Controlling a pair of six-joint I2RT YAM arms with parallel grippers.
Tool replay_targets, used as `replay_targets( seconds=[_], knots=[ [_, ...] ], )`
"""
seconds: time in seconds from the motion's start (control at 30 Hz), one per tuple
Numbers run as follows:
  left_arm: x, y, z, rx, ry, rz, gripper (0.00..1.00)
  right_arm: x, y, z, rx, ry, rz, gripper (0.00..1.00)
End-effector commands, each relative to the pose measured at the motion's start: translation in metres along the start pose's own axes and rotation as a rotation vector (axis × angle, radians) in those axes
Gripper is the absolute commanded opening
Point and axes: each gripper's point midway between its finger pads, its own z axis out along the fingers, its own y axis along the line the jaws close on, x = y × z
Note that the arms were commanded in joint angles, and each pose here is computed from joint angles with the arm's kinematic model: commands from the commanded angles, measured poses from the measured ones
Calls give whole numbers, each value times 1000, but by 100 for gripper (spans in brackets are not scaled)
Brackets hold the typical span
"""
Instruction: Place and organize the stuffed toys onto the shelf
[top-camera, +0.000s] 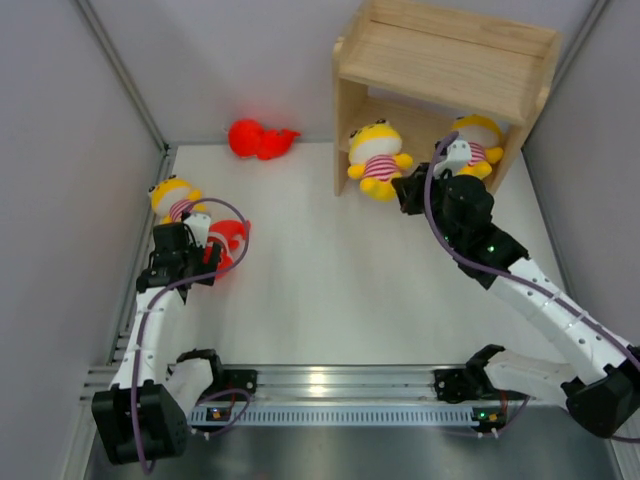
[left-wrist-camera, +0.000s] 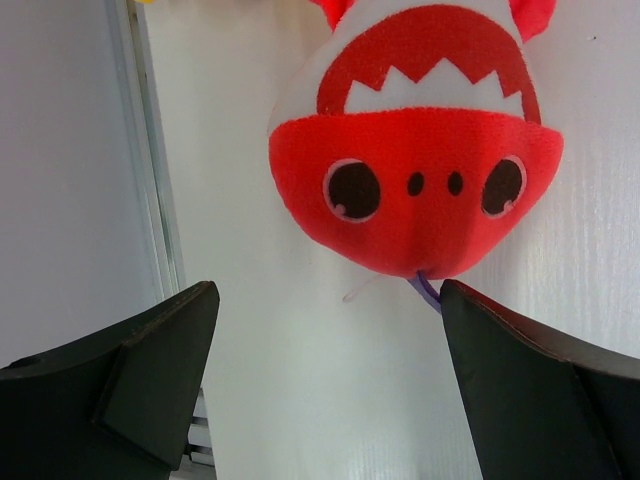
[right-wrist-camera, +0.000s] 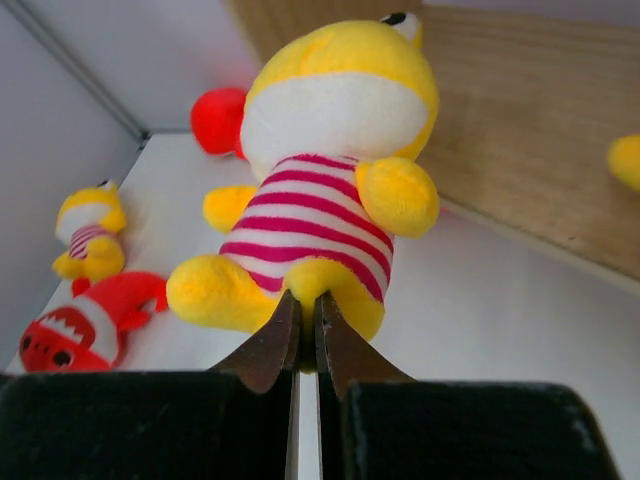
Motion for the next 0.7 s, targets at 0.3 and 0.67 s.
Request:
replay_targets(
  seconds=[0.3,0.67],
  knots=[
    [-14,7,-7,-17,-36,4,99,-60,-73,34,334,-363,143,0],
    [-12,6,-7,-16,-35,3,99,-57,-108,65,405,-369,87,0]
  ],
)
